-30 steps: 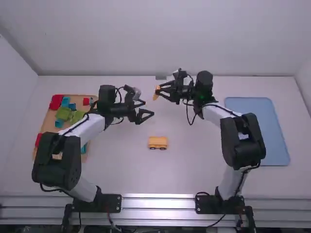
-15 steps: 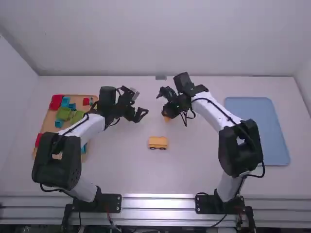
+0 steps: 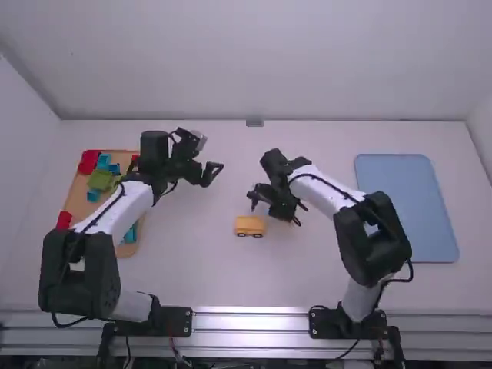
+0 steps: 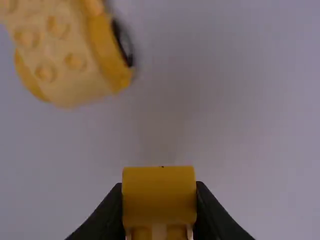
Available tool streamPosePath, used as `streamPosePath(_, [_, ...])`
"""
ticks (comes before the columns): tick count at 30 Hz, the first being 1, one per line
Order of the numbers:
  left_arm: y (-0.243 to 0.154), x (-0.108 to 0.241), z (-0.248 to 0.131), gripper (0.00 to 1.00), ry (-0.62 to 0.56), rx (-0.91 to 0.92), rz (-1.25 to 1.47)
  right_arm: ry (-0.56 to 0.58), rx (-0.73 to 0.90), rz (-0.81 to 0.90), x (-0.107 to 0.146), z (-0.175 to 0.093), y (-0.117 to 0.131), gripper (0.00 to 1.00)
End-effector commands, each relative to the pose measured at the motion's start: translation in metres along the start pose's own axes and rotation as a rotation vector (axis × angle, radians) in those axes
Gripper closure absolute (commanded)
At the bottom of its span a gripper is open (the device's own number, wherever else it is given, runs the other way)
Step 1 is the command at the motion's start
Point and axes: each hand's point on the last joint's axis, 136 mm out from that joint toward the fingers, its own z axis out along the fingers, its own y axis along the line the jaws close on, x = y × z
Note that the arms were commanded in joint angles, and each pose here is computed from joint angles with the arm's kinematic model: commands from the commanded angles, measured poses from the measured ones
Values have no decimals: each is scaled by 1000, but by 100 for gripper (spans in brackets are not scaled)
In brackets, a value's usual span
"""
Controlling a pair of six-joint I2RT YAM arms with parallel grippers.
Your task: Assemble lego blocks to make yellow taxi
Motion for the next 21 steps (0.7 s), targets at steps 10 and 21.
streamPosePath(10, [-4,-12,-5,1,-26,10,29,-63,-58,-160,9,27,18,96])
streamPosePath(21, [-4,-12,-5,1,-25,11,23,-64,-47,-151,8,27,15,44])
